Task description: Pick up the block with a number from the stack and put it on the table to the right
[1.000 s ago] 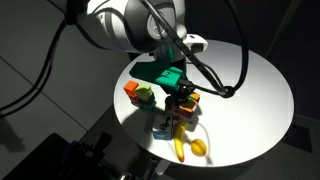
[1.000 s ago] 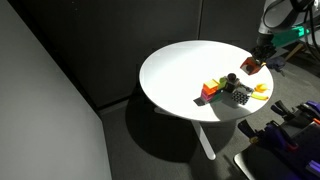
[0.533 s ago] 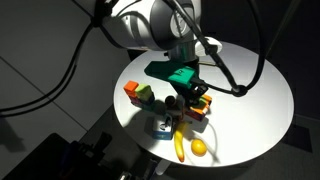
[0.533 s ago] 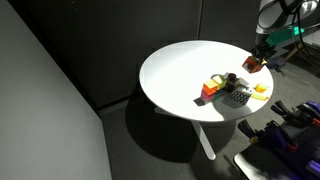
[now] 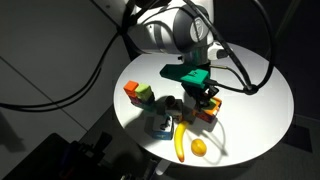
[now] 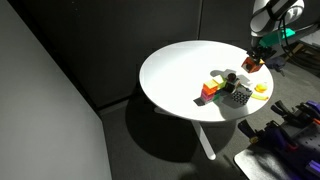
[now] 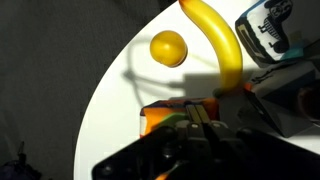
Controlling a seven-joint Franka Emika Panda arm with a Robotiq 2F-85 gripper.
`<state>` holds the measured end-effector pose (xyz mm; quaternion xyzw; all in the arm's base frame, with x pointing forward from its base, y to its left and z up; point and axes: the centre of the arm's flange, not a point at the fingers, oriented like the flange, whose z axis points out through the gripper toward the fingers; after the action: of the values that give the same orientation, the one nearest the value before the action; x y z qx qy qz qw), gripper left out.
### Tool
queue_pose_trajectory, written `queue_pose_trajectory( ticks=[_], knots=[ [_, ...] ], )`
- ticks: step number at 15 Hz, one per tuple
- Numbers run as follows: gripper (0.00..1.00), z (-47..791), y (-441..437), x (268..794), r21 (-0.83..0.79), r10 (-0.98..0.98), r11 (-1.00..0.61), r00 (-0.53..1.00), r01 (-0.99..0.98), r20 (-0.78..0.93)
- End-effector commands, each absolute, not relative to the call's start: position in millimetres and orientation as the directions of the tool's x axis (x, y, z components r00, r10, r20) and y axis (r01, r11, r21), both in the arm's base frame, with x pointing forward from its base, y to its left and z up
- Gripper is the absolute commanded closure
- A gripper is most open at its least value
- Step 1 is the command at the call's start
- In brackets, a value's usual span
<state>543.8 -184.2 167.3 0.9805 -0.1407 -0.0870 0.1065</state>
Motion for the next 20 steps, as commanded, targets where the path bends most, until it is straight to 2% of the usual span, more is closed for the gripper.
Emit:
queue_pose_trajectory(
  ticks=[1,13,20],
  knots=[
    [0.98,153.0,-197.0,570.8,0.243,-0.322,-0.928,0.937,-0.283,-0.138],
    [0.98,93.5,-205.6,607.7,0.250,-0.310,-0.930,0.939,-0.268,-0.151],
    [0.98,76.8,-200.4,611.8,0.204,-0.312,-0.938,0.939,-0.280,-0.147]
  ],
)
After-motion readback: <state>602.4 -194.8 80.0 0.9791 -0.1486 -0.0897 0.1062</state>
